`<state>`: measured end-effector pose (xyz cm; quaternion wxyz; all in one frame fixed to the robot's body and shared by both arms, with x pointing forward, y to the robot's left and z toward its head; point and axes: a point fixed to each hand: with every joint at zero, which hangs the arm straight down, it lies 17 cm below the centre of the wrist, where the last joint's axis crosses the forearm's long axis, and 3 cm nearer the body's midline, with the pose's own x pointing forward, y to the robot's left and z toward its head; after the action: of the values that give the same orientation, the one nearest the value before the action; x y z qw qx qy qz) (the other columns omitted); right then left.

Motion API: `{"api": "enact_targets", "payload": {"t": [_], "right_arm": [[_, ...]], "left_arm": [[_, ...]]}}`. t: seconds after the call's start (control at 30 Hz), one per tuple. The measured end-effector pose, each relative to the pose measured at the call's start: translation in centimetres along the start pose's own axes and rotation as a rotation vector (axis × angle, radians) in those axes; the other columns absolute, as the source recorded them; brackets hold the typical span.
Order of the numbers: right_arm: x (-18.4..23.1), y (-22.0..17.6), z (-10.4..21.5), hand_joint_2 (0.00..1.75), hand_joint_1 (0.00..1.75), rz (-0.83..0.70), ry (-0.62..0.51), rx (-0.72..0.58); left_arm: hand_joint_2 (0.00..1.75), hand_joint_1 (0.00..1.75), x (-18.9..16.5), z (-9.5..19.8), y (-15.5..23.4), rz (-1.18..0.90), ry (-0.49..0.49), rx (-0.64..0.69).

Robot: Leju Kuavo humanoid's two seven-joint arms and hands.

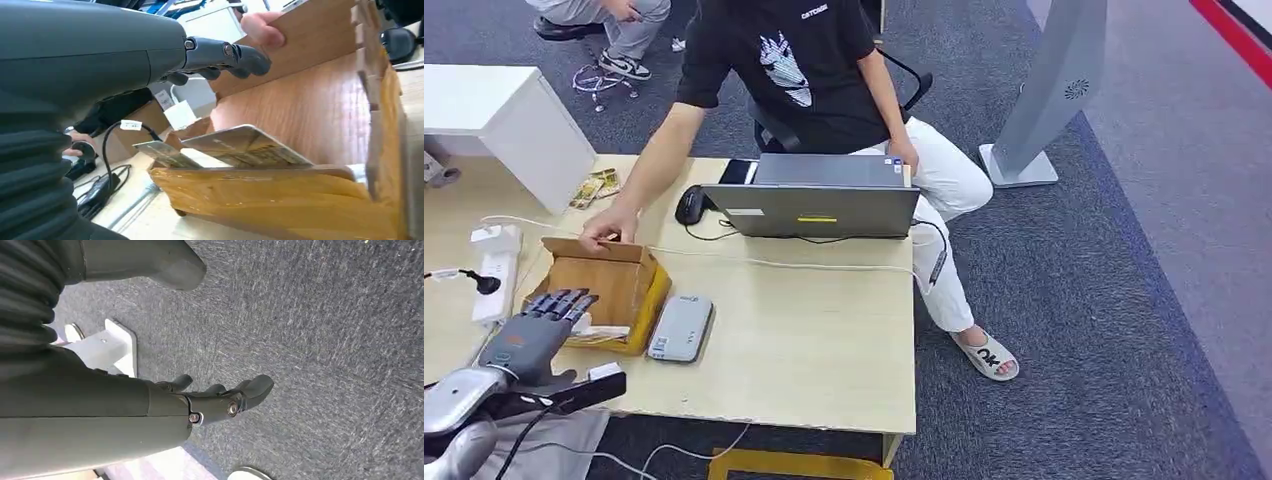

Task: Pass the card to the sensor for recognition and then transmit it.

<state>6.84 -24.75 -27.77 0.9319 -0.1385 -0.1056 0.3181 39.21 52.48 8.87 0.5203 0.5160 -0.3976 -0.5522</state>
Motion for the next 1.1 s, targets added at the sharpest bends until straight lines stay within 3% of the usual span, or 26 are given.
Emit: {"api": "enact_targets", "payload": {"t": [0.03,0.07,0.13,0.73,0.83,1.1], "right_arm": [[0.0,0.0,0.0,1.75,0.00,0.001,0.001,-0.001],[0.0,-0.1,0.0,1.75,0.00,0.002,0.003,-0.002],[0.0,-0.1,0.0,1.75,0.00,0.003,0.007,-0.001],[0.2,-0.1,0.0,1.75,0.00,0.034,0.001,0.003],[0.2,-0.1,0.0,1.75,0.00,0.037,0.000,0.002],[0.3,-0.1,0.0,1.75,0.00,0.037,0.000,0.002]], "left_arm": [[1.75,0.05,0.0,0.0,0.0,-0.002,0.000,-0.001],[1.75,1.47,0.0,0.0,0.0,-0.003,-0.002,-0.003],[1.75,1.73,0.1,0.0,-0.1,-0.007,-0.006,-0.005],[1.75,1.75,0.8,-0.3,-0.8,-0.010,-0.021,0.005],[1.75,1.62,0.9,-0.3,-0.9,-0.010,-0.023,0.006],[1.75,1.59,0.9,-0.2,-0.9,-0.023,-0.025,0.020]]}}
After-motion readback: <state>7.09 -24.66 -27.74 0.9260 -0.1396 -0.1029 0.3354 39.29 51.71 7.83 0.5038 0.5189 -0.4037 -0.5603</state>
